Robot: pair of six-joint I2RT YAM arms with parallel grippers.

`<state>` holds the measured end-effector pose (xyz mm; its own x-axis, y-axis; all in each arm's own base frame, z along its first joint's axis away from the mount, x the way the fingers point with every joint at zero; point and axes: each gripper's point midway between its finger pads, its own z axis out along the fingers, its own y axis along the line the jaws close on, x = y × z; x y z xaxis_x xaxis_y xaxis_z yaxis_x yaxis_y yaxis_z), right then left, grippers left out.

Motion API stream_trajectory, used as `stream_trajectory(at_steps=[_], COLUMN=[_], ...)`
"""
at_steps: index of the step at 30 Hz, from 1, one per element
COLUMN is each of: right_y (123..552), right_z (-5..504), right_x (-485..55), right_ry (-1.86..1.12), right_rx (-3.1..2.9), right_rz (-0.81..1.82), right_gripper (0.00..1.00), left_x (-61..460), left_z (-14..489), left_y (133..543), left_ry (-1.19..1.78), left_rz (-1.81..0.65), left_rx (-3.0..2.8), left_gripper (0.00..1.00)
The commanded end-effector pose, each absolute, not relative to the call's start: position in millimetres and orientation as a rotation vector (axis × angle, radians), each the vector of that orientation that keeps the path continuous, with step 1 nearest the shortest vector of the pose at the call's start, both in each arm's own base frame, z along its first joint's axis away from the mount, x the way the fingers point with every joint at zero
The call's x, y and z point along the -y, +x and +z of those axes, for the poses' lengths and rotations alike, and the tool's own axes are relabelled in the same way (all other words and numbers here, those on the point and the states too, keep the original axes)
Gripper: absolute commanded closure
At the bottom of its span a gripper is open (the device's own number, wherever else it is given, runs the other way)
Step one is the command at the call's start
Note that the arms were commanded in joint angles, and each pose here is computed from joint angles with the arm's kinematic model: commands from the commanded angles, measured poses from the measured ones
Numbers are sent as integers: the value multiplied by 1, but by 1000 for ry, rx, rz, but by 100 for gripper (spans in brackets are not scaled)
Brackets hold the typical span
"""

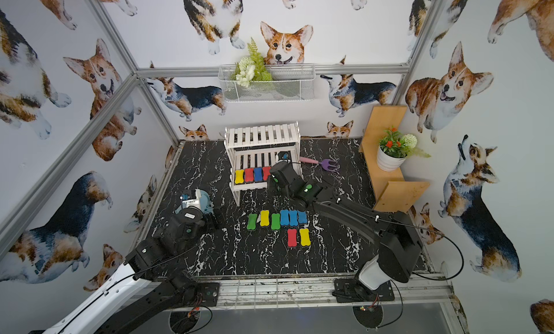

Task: Remove the whiteboard erasers from the shelf
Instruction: Pick up the whiteboard eraser from the shelf.

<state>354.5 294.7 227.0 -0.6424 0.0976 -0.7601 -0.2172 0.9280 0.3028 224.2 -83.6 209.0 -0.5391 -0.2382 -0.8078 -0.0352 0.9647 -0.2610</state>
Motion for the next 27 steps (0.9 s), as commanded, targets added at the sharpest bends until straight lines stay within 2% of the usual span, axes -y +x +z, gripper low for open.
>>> stream_trajectory(at_steps=[1, 12, 27], right_y=[381, 409, 411], right_z=[226, 202, 163], right_x=[-300, -317, -297], right_ry=[-138, -103, -39], right_rx=[-2199, -2219, -2321], right_rz=[432, 422, 315], right_gripper=[46, 47, 57], left_x=[86, 85, 82], left_z=[214, 216, 215], left_y=[226, 226, 224], left_ry=[-206, -205, -202], left_rz=[-291, -286, -276], left_rx=[-2112, -2111, -2109], left_gripper=[1, 1, 1])
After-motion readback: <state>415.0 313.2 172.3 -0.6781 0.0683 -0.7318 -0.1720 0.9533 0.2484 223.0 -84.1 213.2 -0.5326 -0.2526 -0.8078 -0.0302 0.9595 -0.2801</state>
